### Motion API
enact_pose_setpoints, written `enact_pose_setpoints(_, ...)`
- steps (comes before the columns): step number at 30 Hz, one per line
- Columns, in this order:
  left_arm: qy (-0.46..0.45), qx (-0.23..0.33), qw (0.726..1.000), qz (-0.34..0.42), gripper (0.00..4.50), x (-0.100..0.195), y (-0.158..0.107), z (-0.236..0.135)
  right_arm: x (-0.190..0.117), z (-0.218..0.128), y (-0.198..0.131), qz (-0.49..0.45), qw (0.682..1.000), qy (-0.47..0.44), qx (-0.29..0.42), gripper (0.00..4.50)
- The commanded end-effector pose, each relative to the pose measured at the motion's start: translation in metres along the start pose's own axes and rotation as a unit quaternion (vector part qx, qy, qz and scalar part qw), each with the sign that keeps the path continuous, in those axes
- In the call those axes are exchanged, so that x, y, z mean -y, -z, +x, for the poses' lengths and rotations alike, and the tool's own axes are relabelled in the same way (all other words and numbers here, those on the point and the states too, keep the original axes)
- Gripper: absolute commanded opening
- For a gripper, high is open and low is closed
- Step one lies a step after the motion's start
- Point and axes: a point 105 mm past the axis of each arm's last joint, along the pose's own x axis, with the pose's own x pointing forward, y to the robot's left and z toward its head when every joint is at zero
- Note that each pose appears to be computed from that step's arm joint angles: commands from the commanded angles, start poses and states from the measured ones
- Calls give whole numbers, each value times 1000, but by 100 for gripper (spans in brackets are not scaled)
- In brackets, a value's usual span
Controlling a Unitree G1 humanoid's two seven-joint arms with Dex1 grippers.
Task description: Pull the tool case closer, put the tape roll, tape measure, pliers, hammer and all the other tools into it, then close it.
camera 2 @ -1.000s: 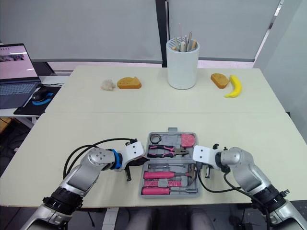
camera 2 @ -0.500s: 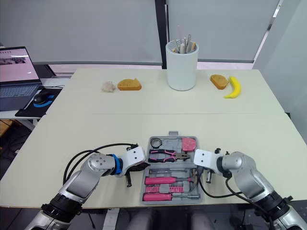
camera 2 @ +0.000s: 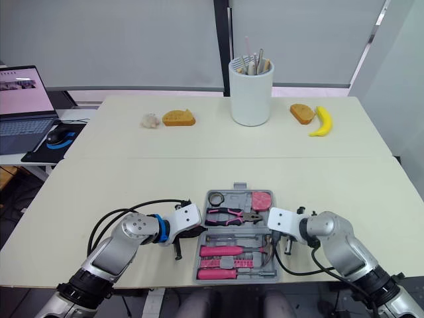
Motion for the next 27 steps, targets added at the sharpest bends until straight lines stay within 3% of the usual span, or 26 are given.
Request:
enact_pose_setpoints(1,59,10,998,5,0,25,-4,15,-8,4,-18,-23,999,-21,35,1)
enact_pose_setpoints(11,16,1,1000,7,0,9,6,11,2,-3,-2,-26,1000,6,14,1)
enact_pose_setpoints(20,-46,3,999,16,0,-28,27,-48,29,-44,33,17,998,56,-19,1)
enact_pose_setpoints(23,-35,32,998,31,0,-28,19,-67,40,-55,38,101,992,72,16,1)
enact_pose_setpoints(27,40,100,993,45,0,-1,-14,-74,61,-67,23,324,933,68,140,84)
